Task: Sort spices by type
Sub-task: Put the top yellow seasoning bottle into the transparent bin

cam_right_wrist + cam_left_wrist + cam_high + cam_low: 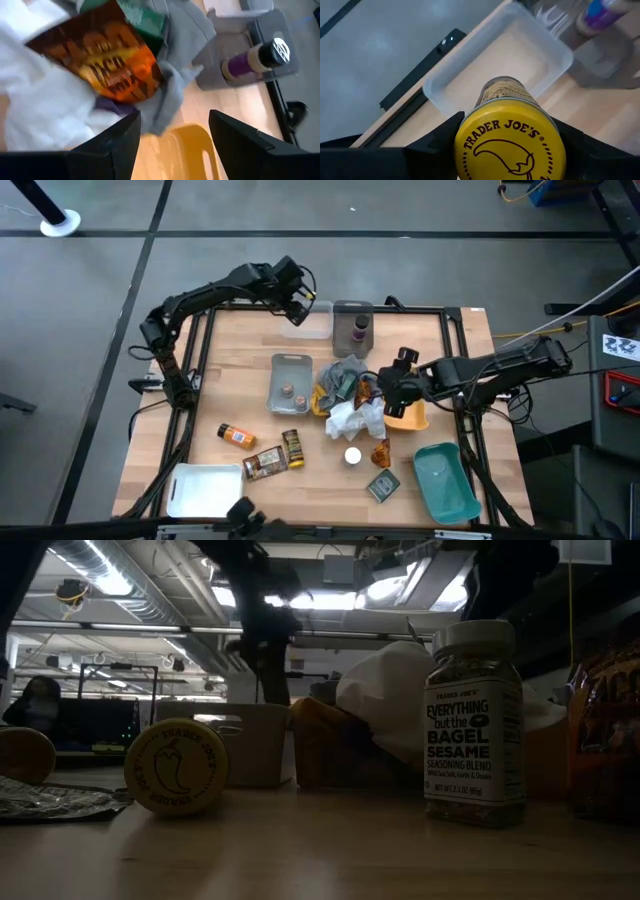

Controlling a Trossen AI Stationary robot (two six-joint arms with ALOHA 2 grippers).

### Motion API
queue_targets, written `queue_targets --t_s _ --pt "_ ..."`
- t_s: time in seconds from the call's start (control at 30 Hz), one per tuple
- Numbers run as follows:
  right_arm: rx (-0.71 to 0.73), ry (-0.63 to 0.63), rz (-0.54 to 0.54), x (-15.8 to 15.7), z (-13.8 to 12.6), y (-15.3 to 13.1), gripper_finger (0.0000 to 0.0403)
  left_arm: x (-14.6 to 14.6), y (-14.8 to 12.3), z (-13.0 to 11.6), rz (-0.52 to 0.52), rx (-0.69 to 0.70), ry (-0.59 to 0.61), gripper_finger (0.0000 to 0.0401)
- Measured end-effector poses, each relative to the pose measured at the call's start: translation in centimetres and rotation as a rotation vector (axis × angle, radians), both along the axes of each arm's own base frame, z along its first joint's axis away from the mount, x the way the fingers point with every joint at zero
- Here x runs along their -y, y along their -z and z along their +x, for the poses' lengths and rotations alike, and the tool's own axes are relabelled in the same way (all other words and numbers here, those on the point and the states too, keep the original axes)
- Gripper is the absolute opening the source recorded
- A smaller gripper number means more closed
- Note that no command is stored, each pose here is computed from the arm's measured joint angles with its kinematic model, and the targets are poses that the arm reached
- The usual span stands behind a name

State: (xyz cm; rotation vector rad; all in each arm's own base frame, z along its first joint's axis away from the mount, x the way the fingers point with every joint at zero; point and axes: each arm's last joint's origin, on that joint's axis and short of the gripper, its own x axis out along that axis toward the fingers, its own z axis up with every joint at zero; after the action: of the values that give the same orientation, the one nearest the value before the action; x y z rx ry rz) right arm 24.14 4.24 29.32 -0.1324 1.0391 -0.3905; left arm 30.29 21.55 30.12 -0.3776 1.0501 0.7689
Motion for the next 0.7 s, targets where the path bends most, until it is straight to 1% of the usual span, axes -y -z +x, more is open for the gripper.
queue_targets --t_s 0.13,0.27,0.4,0.5,0.6,0.63,0.7 --pt "0.019 0.0 0.004 0.0 0.2 0.1 0.0234 -1.2 3.0 1.3 -0.034 -0.051 -0.001 0.0205" --pt "0.039 0.0 0.009 -0.1 0.3 0.0 0.0234 -2.6 5.5 1.9 -0.059 -0.097 -0.006 0.0205" --pt "0.06 -0.001 0.014 -0.1 0.5 -0.1 0.0234 -3.6 7.6 1.9 -0.091 -0.141 -0.026 0.0205" --pt "0.061 -0.002 0.014 -0.1 0.5 -0.1 0.0234 -4.2 8.7 1.9 -0.11 -0.165 -0.035 0.0205" --pt "0.061 -0.002 0.013 -0.1 0.5 -0.1 0.0234 -4.3 8.9 2.0 -0.106 -0.178 -0.008 0.0206" --pt "0.061 -0.002 0.013 -0.1 0.5 -0.1 0.0234 -4.3 8.9 2.0 -0.103 -0.176 -0.004 0.0213" --pt "0.061 -0.003 0.013 -0.1 0.5 -0.1 0.0234 -4.3 9.0 2.0 -0.106 -0.179 -0.003 0.0239"
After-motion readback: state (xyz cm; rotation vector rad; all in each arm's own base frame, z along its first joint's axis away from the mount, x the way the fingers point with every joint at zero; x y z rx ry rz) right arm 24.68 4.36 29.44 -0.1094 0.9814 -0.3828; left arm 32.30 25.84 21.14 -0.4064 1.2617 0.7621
